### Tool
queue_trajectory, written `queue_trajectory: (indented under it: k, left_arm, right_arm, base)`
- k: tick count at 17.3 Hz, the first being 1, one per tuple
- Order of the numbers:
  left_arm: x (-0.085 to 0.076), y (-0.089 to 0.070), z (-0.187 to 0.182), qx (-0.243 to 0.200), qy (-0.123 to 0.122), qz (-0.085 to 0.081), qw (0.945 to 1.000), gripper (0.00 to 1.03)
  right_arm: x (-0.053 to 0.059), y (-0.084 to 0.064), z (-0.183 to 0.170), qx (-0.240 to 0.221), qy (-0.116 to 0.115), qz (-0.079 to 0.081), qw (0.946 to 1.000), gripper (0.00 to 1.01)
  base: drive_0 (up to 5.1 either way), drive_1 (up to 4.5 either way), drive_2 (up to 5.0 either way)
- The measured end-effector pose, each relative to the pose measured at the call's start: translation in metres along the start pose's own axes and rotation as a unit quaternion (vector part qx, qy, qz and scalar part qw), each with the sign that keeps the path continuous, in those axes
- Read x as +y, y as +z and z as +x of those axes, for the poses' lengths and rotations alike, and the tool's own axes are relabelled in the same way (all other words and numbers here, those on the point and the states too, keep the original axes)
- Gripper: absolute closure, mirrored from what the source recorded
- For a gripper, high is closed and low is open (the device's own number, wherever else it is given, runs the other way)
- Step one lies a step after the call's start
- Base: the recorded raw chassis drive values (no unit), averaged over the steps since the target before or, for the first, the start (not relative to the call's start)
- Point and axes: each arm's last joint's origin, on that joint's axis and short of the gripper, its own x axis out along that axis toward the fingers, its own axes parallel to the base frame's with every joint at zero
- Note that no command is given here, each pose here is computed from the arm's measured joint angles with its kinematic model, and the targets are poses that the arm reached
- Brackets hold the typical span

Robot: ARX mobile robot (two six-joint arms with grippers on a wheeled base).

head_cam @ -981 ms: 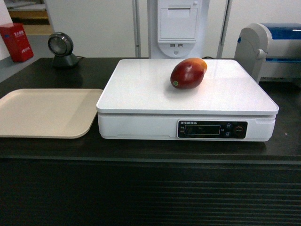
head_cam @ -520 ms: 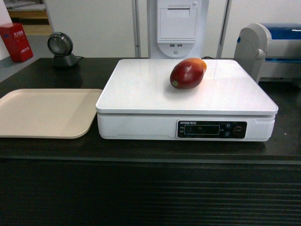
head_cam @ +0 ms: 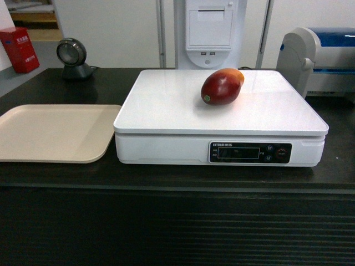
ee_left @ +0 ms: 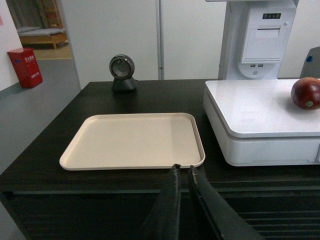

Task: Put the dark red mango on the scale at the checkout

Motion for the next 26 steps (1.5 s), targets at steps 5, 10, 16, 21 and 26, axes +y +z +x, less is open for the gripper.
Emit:
queue_trajectory:
  k: [5,10,16,21,26]
  left_arm:
    - [0.0,0.0,0.0,0.0,0.0,0.0,1.0,0.61]
    - [0.0,0.0,0.0,0.0,0.0,0.0,1.0,0.41]
    - [0.0,0.0,0.0,0.0,0.0,0.0,1.0,0.05]
    - [0.0,0.0,0.0,0.0,0.0,0.0,1.0,0.05]
    - [0.0,0.0,0.0,0.0,0.0,0.0,1.0,0.05]
  right_arm:
    - [0.0,0.0,0.0,0.0,0.0,0.0,1.0,0.03]
    - [0.0,0.0,0.0,0.0,0.0,0.0,1.0,0.03]
    - [0.0,0.0,0.0,0.0,0.0,0.0,1.0,0.03]
    - [0.0,0.0,0.0,0.0,0.0,0.0,1.0,0.03]
    - [0.0,0.0,0.0,0.0,0.0,0.0,1.0,0.03]
  base:
    - [0.0,0.0,0.0]
    - [0.0,0.0,0.0]
    - [0.0,0.0,0.0]
    - [0.0,0.0,0.0]
    - [0.0,0.0,0.0]
